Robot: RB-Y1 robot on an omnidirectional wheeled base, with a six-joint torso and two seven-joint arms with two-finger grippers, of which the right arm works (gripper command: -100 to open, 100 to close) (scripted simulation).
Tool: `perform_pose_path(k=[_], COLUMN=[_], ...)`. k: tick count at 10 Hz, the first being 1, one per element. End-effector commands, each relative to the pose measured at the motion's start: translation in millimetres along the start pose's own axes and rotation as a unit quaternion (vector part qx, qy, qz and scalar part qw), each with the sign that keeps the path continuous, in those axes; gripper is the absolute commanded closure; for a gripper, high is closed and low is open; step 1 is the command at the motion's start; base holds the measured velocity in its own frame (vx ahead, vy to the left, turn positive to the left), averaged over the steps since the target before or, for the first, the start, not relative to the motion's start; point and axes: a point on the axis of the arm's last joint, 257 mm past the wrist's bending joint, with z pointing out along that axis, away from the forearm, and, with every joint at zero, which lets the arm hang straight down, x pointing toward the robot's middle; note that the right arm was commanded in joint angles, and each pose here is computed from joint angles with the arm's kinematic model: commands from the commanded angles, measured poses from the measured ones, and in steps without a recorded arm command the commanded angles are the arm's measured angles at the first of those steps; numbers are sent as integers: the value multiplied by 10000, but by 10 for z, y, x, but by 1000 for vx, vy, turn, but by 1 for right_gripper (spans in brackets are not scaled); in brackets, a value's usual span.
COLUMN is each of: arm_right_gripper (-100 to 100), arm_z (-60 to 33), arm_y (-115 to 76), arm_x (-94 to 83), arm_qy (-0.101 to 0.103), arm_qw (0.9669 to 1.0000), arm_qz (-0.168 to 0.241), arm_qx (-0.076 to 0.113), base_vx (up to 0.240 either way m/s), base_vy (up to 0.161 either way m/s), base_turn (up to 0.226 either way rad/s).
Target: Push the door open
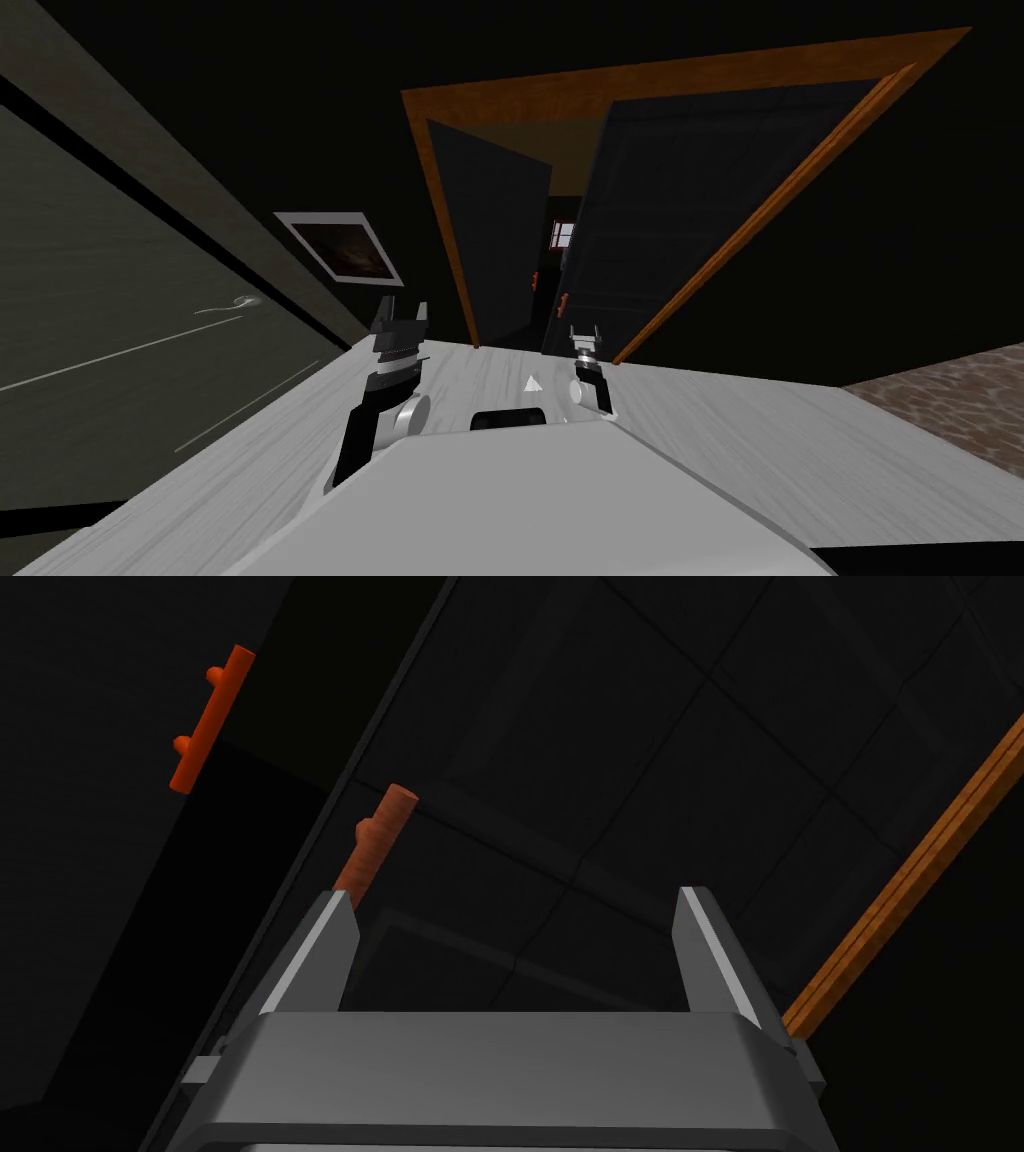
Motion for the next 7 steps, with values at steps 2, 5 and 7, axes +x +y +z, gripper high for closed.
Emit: perform_pose_path(k=[2, 5, 7], arm_right_gripper=[-100, -100, -100], arm_z=[-34, -88, -138], arm_y=[-30, -90, -137], arm_x=[-154, -377, -535], arm_qy=[-180, -449, -648], arm_qw=[9995, 9970, 9939], arm_qz=[253, 615, 878], arm_qx=[-34, -100, -161], base_vx=[16, 37, 31], base_vy=[-100, -144, -127], base_turn=[187, 229, 215])
